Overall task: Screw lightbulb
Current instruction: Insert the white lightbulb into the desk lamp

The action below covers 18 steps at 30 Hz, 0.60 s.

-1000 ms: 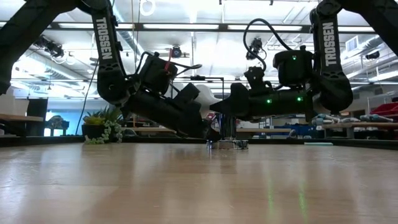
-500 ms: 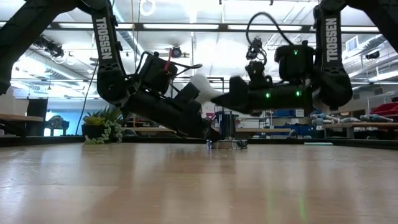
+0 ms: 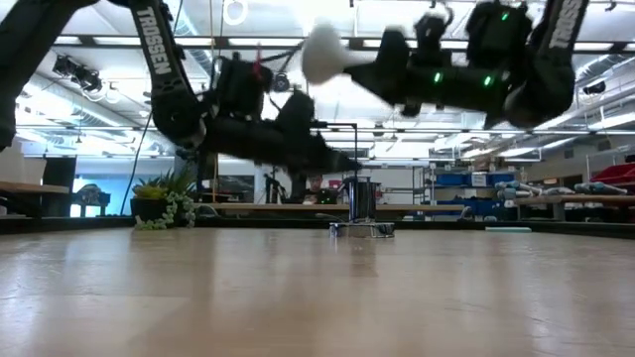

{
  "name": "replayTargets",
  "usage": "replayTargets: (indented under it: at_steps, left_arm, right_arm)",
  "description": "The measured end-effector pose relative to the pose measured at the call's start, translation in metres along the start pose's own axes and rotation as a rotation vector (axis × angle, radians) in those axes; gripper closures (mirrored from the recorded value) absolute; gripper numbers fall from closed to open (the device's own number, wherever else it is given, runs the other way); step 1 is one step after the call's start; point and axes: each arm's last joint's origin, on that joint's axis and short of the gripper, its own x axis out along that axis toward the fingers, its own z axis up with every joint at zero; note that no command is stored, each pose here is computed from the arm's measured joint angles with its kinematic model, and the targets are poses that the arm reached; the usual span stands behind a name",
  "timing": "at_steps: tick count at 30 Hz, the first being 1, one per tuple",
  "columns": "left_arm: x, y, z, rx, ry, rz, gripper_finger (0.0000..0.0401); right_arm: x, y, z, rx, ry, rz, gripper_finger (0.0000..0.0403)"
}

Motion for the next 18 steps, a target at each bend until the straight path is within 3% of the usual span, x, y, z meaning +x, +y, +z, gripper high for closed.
replayTargets:
  at_steps: [8, 14, 18]
  left_arm:
    - [-0.025, -0.011, 0.053, -0.012, -0.296, -0.141, 0.0401]
    - [-0.037, -0.016, 0.08, -0.09, -0.497, -0.218, 0.039]
    - [-0.036, -0.017, 0.087, -0.119, -0.519, -0.268, 0.0366]
  right_arm:
    - [-0.011, 0.017, 0.041, -0.006, -0.101, 0.05, 0.0254]
    - [-0.016, 0.029, 0.046, -0.02, -0.111, 0.092, 0.0257]
    - [-0.017, 0.033, 0.046, -0.016, -0.108, 0.107, 0.0258]
